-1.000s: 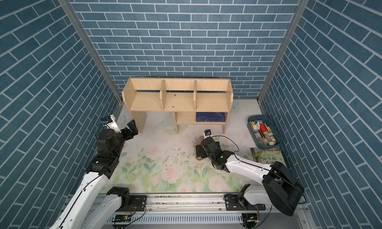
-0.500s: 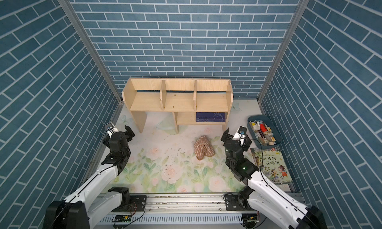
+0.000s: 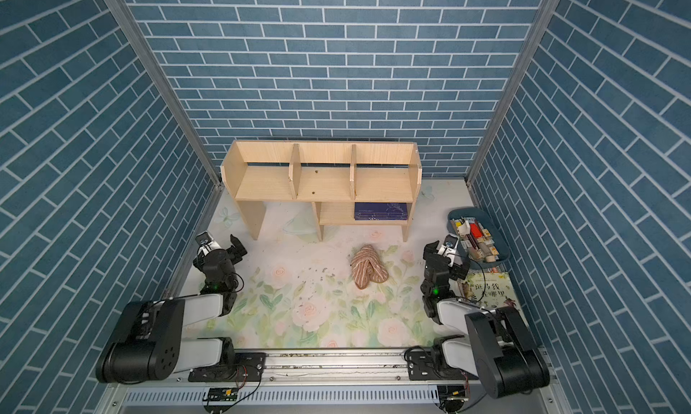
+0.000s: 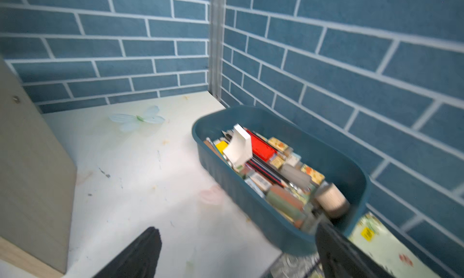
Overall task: Wipe the bookshelf clean with a cloth
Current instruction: Reset both arms
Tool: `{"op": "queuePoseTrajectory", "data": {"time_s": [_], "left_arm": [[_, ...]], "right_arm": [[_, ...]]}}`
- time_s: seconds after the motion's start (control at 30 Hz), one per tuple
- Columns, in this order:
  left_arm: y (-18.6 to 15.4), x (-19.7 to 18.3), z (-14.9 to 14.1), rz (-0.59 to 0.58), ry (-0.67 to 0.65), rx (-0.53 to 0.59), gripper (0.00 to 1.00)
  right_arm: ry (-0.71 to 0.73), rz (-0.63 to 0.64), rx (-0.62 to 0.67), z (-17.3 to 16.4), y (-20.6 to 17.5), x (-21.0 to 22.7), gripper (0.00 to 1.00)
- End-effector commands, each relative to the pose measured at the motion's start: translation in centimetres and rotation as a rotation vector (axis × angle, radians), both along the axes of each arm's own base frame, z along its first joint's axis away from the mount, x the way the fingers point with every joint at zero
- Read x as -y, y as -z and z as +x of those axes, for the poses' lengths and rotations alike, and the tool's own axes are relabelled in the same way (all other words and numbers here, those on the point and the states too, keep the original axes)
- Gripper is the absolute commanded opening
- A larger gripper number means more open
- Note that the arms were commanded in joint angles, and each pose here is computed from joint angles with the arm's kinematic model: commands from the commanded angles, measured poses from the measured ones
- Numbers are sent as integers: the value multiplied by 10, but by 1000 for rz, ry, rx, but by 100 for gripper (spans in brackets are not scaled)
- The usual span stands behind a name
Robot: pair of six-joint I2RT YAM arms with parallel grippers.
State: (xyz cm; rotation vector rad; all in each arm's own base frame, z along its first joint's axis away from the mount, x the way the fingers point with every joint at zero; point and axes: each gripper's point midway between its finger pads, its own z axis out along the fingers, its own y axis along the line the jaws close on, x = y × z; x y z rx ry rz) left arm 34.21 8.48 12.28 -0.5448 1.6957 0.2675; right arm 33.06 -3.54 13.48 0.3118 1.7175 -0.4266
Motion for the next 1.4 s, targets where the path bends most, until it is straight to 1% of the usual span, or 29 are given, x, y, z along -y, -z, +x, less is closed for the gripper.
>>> {"op": "queuePoseTrajectory", "data": {"time_s": [0.0,0.03,0.07,0.1,0.13,0.17,0.2,0.23,0.27,0.3,0.33,0.37,0.4,0.43,0.47,0.5,0.57,0.67,1.37], "left_arm": [[-19,13,16,27,90,76,100],[-17,16,19,33,106,60,100],[-17,19,20,44,117,58,100],[-17,24,20,58,134,58,100],[-16,29,17,77,146,64,100],[-16,36,13,102,165,78,99],[-13,39,6,121,169,95,100],[-23,39,3,136,166,159,100],[-15,39,6,110,169,114,100],[-14,39,5,123,171,113,100],[-19,41,8,127,183,136,100],[-13,41,10,115,185,98,100],[-17,40,8,129,179,121,100],[-16,42,10,121,186,116,100],[-12,41,11,118,184,96,100],[-16,41,10,130,182,115,100],[-13,40,13,123,174,90,100],[-12,45,15,133,190,82,99],[-13,45,16,134,191,86,100]], "right_arm": [[-178,-93,111,35,-46,-26,100],[-251,-94,37,44,-36,-36,100],[-272,-100,-35,47,-26,-39,100],[-262,-84,-54,46,-23,-40,100],[-265,-57,-34,39,-19,-41,100],[-269,-38,28,30,-21,-40,100],[-260,-48,58,21,-16,-38,100],[-244,-51,100,16,-22,-34,100],[-312,-82,161,11,-30,-42,100],[-337,-82,147,11,-20,-44,100],[-348,-78,137,18,-13,-44,100],[-369,-49,117,23,-3,-41,100],[-359,-26,80,28,5,-38,100],[-362,-8,52,36,8,-37,100],[-367,2,66,37,6,-35,100],[-349,12,59,38,7,-31,100],[-342,9,62,37,6,-30,100],[-339,7,67,36,5,-29,100],[-343,7,64,37,6,-30,100]]}}
